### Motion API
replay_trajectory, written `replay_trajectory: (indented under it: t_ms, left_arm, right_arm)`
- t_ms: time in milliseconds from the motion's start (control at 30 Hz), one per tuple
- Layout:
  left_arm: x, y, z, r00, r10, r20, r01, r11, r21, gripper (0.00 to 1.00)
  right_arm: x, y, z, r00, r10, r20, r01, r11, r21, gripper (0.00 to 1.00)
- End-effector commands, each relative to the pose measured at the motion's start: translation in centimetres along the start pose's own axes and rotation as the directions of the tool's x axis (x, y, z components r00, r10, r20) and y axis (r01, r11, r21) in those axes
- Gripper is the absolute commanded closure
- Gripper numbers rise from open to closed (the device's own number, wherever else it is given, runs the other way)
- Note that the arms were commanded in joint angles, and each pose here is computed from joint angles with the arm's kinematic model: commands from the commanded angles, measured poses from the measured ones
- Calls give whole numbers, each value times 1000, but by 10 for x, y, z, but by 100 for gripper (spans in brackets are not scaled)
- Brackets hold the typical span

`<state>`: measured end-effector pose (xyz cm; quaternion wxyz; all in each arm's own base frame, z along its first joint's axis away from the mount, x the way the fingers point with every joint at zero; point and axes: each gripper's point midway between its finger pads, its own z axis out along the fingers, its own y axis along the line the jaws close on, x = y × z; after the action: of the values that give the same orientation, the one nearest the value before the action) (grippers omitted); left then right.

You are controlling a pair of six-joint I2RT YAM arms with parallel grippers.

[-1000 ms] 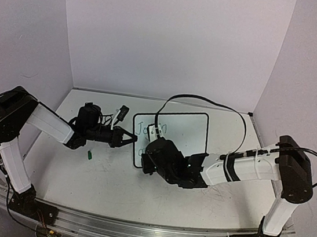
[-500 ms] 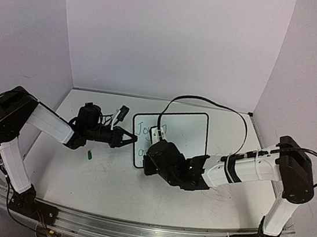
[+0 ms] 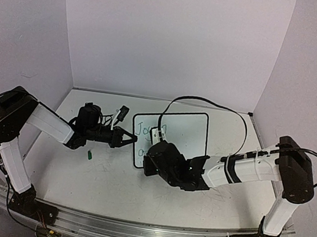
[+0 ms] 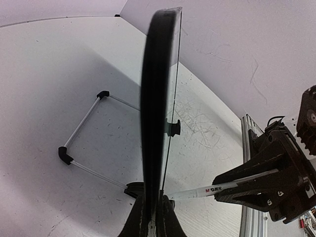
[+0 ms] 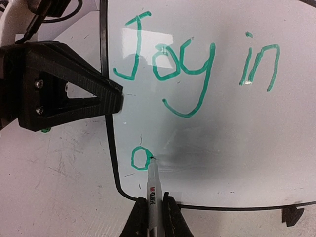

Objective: Write a sentence on the whiteboard

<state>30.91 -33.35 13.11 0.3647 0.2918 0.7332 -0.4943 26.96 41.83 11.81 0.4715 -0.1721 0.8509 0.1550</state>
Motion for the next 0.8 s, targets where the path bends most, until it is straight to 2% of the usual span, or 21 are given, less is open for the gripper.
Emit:
replay_trajectory:
  t_ms: [0,767]
  left_arm:
    - [-11,-13,3,998,52,21,-53,998,41,100]
    - [-11,-13,2,998,54,21,-55,998,37,100]
  right_arm:
    - [6,-11,2,1000,10,-14,-10,1000,29,100]
    - [12,-9,-1,999,18,-28,-17,1000,26,100]
